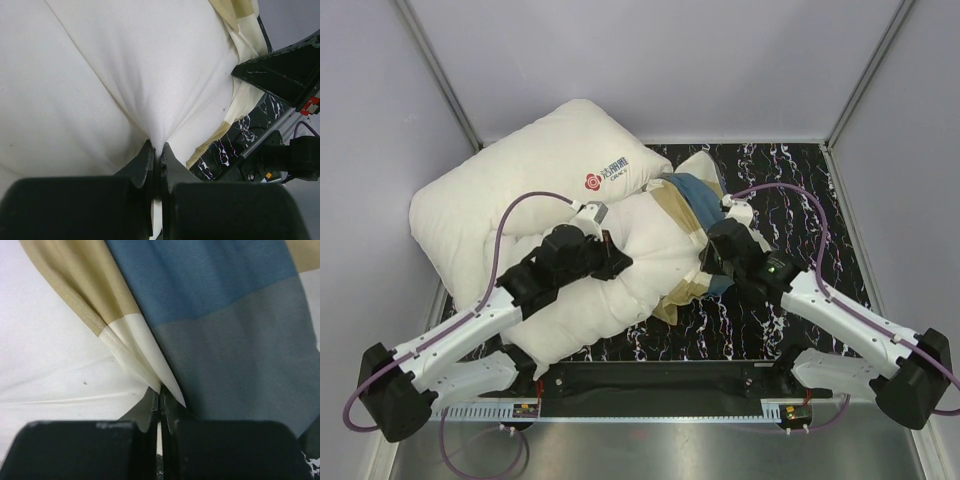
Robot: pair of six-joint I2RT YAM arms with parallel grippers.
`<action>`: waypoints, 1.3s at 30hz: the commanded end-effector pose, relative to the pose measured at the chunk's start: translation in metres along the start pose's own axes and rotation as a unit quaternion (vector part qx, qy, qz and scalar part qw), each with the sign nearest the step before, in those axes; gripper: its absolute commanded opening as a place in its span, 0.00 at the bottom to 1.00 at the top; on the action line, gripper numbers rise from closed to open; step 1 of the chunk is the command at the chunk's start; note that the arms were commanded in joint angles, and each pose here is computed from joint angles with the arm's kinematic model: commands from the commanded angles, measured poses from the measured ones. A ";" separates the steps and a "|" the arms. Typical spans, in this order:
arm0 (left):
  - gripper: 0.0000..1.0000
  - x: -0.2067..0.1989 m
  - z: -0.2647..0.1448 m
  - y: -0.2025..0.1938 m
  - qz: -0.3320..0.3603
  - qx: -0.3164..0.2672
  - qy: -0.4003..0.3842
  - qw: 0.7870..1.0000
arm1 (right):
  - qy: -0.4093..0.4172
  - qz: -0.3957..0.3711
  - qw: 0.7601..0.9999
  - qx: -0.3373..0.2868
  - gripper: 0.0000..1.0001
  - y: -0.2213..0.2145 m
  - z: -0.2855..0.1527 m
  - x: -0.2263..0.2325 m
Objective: Remove the pillowcase from the pillow
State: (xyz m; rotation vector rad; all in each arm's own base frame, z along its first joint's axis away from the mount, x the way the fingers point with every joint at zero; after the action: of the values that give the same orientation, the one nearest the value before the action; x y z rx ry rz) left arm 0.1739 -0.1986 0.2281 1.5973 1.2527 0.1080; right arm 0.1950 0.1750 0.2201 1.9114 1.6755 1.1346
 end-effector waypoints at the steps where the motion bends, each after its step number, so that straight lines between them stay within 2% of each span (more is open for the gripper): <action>1: 0.00 0.011 -0.027 -0.003 0.005 -0.004 0.043 0.999 | -0.121 -0.024 0.992 -0.041 0.00 0.006 -0.003 -0.037; 18: 0.00 0.026 -0.089 0.024 0.023 -0.078 0.130 0.988 | -0.162 0.006 0.986 -0.043 0.00 0.018 -0.010 -0.079; 27: 0.00 0.033 -0.082 0.032 0.026 -0.076 0.147 0.986 | -0.178 0.006 0.983 -0.032 0.00 0.012 -0.015 -0.086; 32: 0.00 0.047 -0.088 0.054 0.012 -0.114 0.185 0.976 | -0.161 0.021 0.986 -0.030 0.00 0.005 -0.026 -0.088; 39: 0.00 0.051 -0.079 0.071 0.005 -0.113 0.169 0.979 | -0.132 0.031 0.991 -0.008 0.00 -0.004 -0.027 -0.085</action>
State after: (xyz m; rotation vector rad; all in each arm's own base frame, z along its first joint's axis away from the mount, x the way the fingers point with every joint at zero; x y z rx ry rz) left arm 0.1734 -0.1378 0.2704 1.5197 1.3452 0.2017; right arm 0.1834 0.1261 0.2374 1.9959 1.5089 1.2365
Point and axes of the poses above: each gripper's point midway between its finger pads, its own z axis out along the fingers, its own x axis along the line the jaws close on, y = z × x, the point moved 8 cm from there along -z, back along the fingers, and after that the axes turned 2 degrees about z, right-handed, at the moved point
